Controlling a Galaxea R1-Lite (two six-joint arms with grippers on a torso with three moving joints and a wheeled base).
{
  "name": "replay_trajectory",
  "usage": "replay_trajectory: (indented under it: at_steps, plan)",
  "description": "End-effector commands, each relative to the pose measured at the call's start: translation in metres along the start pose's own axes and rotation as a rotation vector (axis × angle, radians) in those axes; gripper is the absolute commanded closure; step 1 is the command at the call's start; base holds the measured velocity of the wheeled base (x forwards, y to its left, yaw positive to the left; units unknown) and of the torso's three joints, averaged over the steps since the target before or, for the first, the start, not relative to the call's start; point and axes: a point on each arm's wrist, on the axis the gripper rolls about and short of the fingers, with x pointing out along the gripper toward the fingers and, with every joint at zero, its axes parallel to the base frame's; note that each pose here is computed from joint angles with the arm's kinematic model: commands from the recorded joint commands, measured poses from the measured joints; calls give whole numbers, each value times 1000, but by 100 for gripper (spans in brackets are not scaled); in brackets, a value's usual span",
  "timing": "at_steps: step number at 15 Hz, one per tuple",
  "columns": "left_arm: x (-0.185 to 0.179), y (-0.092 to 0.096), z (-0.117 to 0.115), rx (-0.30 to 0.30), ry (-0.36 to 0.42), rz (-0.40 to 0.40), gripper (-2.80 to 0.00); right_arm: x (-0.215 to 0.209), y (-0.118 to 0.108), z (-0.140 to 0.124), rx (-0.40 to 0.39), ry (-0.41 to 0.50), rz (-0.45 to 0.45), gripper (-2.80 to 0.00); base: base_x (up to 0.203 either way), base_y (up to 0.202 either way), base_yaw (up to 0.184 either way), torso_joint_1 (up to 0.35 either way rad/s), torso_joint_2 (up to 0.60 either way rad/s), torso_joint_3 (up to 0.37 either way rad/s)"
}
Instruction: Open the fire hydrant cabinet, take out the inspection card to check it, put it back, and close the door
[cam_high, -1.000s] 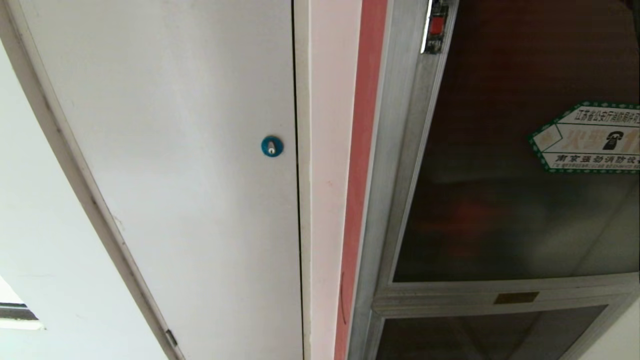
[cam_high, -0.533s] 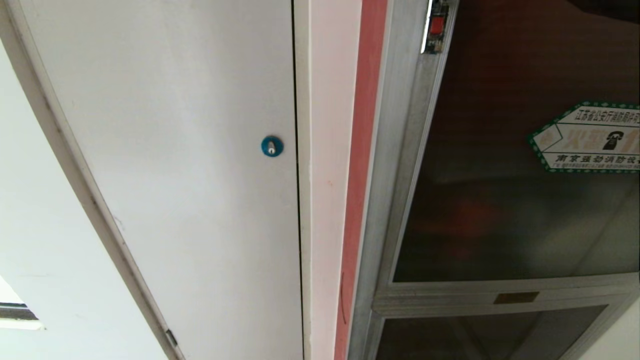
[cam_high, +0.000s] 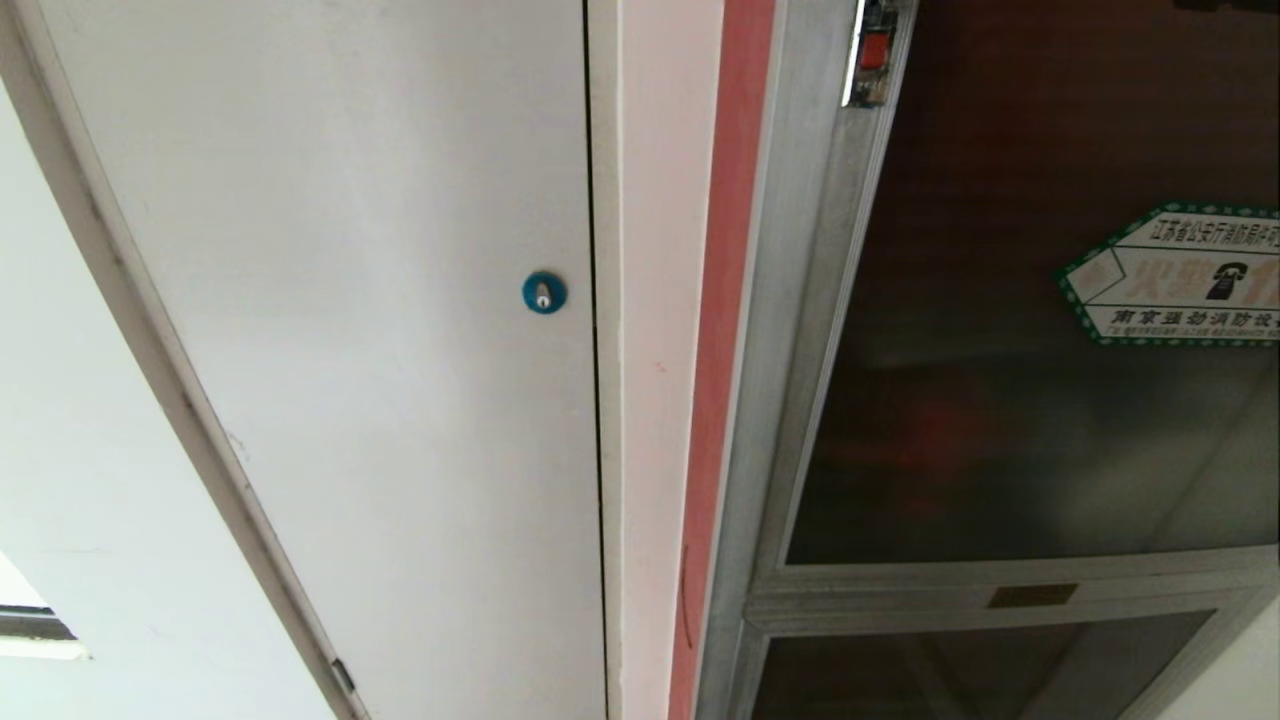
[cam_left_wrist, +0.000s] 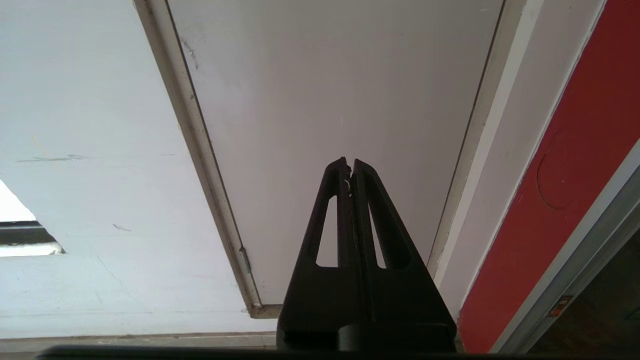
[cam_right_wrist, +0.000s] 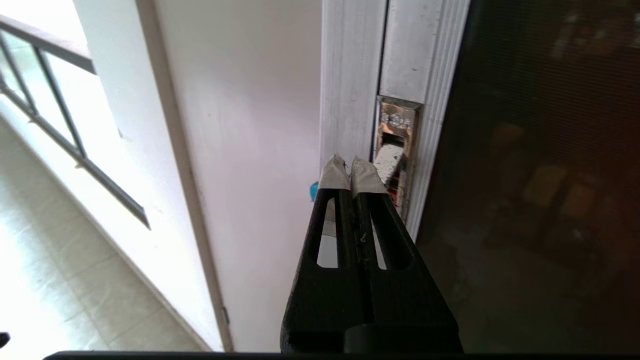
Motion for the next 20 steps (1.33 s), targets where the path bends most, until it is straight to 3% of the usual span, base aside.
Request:
replay_trajectory:
  at_steps: [1,9,20]
  plan:
    - [0,0,-2,0,5,0,0,11,-3,-4,9,33,22,0,0,0,0,0,0,0]
    - [0,0,-2,0,5,0,0,30,-21,-12,14,70,2,0,0,0,0,0,0,0]
    - [0,0,-2,0,5,0,0,35,-21,-10,7,68,26,0,0,0,0,0,0,0]
